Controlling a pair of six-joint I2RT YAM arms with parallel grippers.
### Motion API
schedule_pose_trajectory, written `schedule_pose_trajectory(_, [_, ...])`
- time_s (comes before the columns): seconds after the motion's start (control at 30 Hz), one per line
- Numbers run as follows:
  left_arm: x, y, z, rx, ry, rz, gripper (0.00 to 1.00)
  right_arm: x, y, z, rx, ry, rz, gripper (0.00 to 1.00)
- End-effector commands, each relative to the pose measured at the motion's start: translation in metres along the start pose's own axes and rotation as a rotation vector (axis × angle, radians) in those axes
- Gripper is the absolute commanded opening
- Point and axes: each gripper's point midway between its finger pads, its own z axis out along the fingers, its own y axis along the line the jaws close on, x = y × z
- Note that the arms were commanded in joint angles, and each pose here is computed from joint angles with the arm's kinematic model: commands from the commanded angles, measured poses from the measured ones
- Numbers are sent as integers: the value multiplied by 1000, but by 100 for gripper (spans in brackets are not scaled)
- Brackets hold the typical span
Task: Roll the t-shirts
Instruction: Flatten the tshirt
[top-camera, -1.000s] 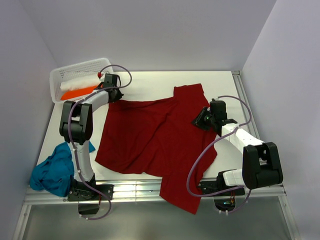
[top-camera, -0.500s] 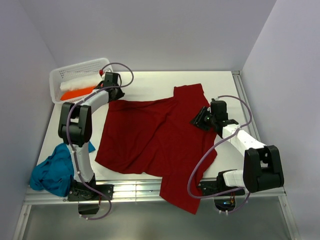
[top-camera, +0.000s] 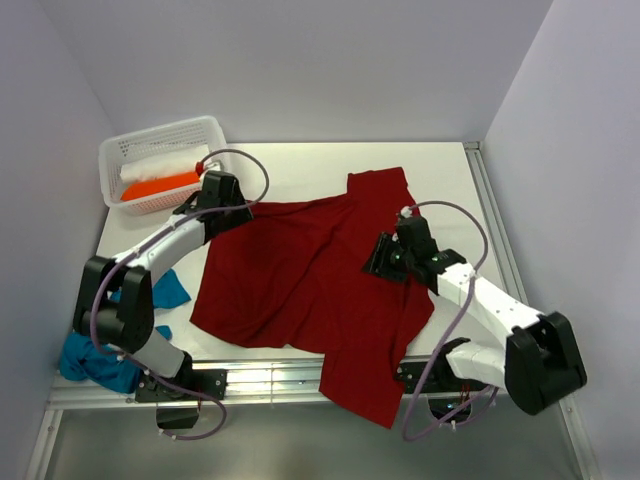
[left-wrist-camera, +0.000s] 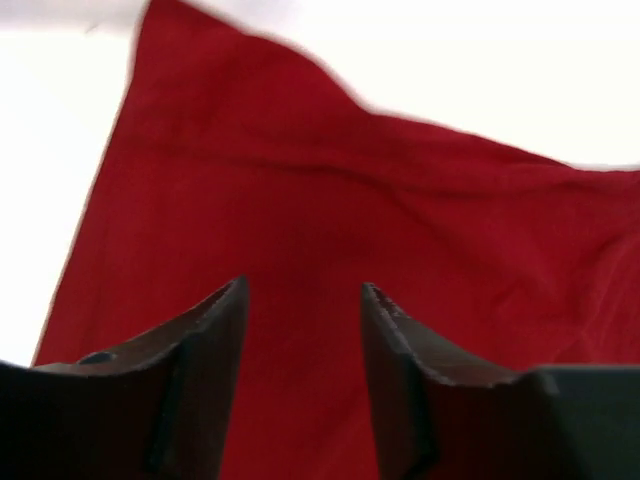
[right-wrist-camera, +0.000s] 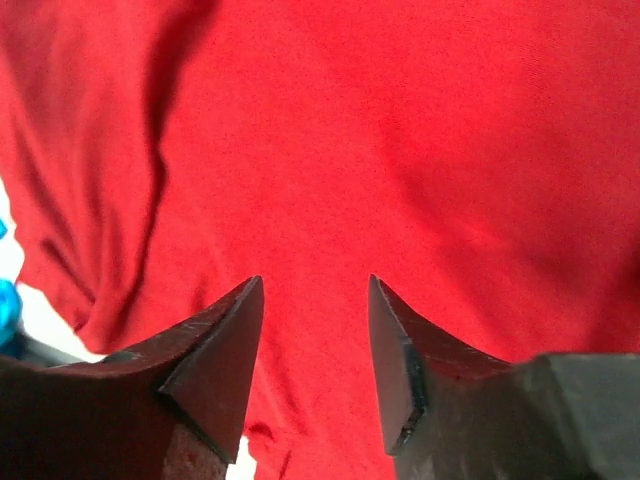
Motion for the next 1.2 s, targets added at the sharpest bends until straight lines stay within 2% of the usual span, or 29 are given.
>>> schedule_pose_trajectory(0.0, [0, 13, -21, -17, -30, -13, 59, -4, -33, -20, 177, -91, 47, 54])
schedule_pose_trajectory(0.03, [9, 19, -22, -26, -18, -12, 65, -3, -45, -26, 244, -96, 72, 55])
schedule_pose_trajectory(0.07, [8, 21, -26, -26, -27, -13, 67, -3, -52, -30, 289, -109, 95, 55])
schedule_pose_trajectory(0.23, [17, 27, -26, -37, -3, -12, 69, 9, -76, -57, 423, -136, 220, 55])
schedule_pose_trajectory(0.37, [18, 20, -25, -4, 4, -18, 69, 22, -94, -77, 514, -150, 305, 71])
schedule_pose_trajectory(0.5, [17, 15, -25, 16, 15, -17, 70, 37, -95, -88, 500, -129, 343, 76])
schedule_pose_trajectory(0.7, [7, 4, -25, 37, 15, -5, 70, 72, -104, -93, 516, -33, 386, 77])
schedule_pose_trajectory(1.07, [-3, -12, -8, 63, 26, -30, 70, 123, -104, -64, 466, 101, 421, 77])
schedule_pose_trajectory(1.17, [-8, -18, -2, 65, 25, -30, 70, 123, -96, -50, 429, 105, 423, 71])
